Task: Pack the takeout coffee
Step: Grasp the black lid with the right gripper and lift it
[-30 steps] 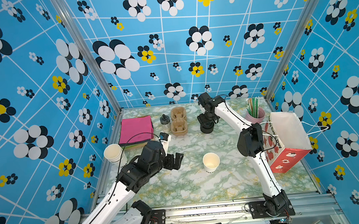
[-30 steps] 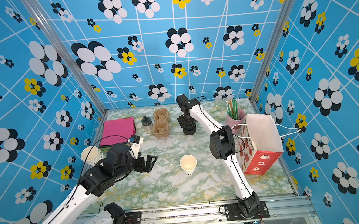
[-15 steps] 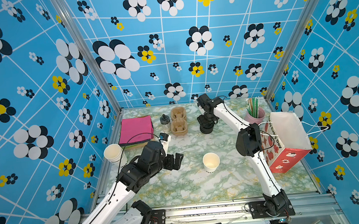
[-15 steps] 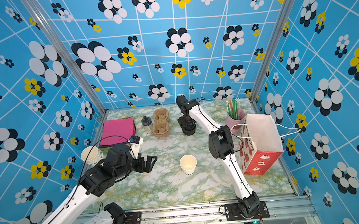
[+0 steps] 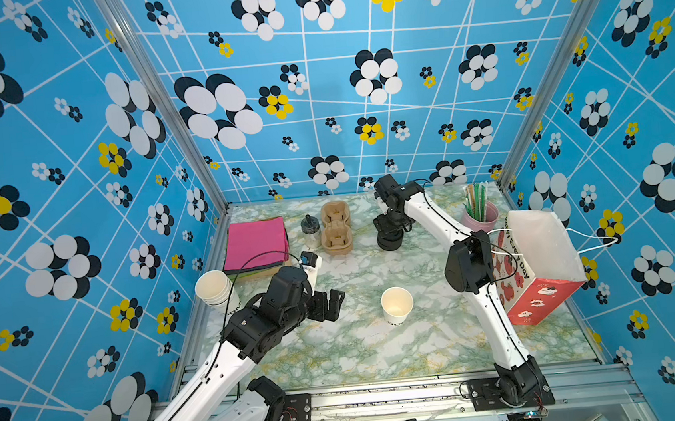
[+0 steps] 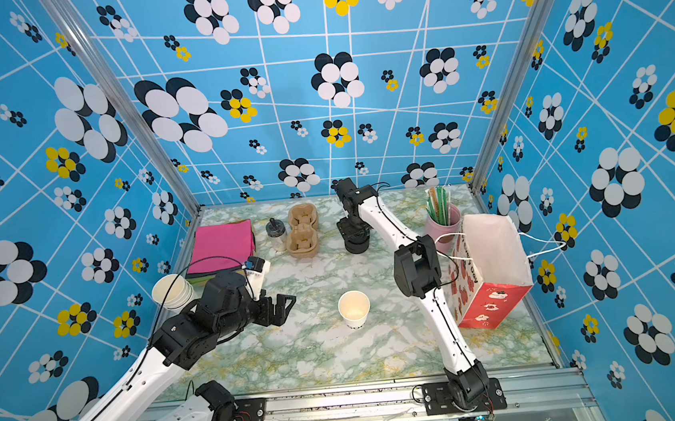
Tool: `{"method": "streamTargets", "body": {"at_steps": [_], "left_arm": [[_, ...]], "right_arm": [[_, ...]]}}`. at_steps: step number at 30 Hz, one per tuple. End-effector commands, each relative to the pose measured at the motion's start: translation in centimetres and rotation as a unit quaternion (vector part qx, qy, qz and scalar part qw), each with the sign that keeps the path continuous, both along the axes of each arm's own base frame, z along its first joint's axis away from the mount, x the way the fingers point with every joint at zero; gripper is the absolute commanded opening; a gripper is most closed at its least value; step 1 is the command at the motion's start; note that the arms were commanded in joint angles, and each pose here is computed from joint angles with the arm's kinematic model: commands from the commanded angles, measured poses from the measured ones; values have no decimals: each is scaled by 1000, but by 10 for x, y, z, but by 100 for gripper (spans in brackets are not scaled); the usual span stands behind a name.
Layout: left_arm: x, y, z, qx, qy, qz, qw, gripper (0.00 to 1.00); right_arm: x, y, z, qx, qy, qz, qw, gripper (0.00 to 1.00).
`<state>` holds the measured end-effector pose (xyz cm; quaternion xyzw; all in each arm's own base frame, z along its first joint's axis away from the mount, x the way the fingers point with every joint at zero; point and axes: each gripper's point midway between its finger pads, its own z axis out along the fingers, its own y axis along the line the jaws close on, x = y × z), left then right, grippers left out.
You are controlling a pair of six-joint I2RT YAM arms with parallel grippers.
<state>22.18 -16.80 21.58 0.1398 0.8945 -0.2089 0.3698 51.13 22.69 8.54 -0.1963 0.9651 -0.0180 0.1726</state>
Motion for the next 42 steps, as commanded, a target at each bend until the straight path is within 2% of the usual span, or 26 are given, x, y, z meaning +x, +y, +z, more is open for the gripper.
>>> {"method": "streamTargets", "body": {"at_steps": [1,13,21,30,42], "left_arm": [[-1,3,-2,-5,3,6,1000,99],[-2,3,-2,-7,4,7,1000,99],[-3,3,-2,-8,5,7,1000,99],[-3,4,-2,-9,5,9,1000,99],[-4,4,-3,-9,4,9,1000,99]], "right_arm": [[-6,-2,-2,8,21,-2,1000,84],[-9,-2,-15,18,42,-8,999,84],[-10,-2,-17,21,47,-10,999,76],[-9,-1,2,29,31,-10,999,65],[-9,2,42,54,-1,-8,998,64]]}}
